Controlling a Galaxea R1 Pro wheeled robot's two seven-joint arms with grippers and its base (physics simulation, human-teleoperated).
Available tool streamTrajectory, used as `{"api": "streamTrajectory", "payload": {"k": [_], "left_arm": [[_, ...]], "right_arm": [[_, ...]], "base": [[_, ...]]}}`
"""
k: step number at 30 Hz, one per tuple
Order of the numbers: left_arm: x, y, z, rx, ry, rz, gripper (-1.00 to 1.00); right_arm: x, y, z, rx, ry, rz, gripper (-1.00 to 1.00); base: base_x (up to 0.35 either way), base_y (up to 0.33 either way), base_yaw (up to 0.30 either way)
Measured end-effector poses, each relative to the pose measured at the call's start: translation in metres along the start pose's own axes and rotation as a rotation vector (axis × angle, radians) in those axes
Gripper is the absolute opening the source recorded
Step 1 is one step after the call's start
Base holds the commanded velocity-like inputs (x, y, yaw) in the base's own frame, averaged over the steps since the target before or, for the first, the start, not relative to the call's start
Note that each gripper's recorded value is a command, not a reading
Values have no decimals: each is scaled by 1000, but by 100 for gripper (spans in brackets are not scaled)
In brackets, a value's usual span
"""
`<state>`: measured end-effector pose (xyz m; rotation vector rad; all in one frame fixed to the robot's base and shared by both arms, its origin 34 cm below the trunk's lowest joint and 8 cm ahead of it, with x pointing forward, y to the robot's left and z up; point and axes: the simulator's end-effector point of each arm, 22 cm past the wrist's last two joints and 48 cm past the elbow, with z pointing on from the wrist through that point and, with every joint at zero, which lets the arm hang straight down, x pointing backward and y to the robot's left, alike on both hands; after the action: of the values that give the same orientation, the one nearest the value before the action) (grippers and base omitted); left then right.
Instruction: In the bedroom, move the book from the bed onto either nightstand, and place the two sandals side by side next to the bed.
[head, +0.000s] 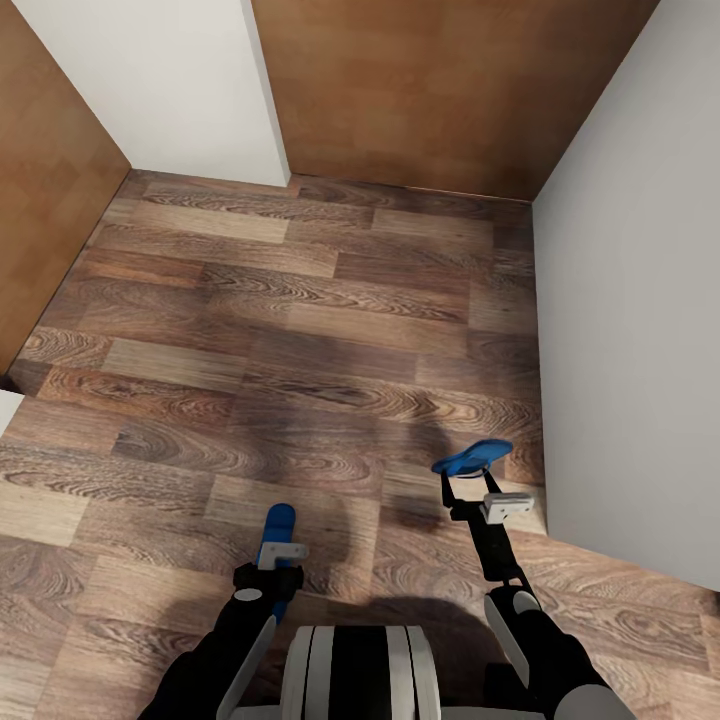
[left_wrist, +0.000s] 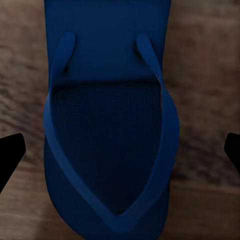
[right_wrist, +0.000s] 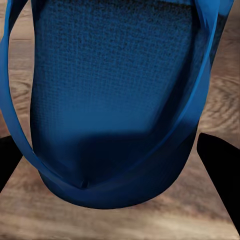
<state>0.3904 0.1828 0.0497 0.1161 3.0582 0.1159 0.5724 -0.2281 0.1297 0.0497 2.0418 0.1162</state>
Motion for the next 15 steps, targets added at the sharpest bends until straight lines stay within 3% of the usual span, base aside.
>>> {"api": "streamTrajectory", "payload": {"k": [15], "left_arm": [[25, 2, 6, -9, 53, 21, 100]], "right_arm": [[3, 0, -1, 0, 7, 0, -100]], "base": [[0, 0, 0]]}}
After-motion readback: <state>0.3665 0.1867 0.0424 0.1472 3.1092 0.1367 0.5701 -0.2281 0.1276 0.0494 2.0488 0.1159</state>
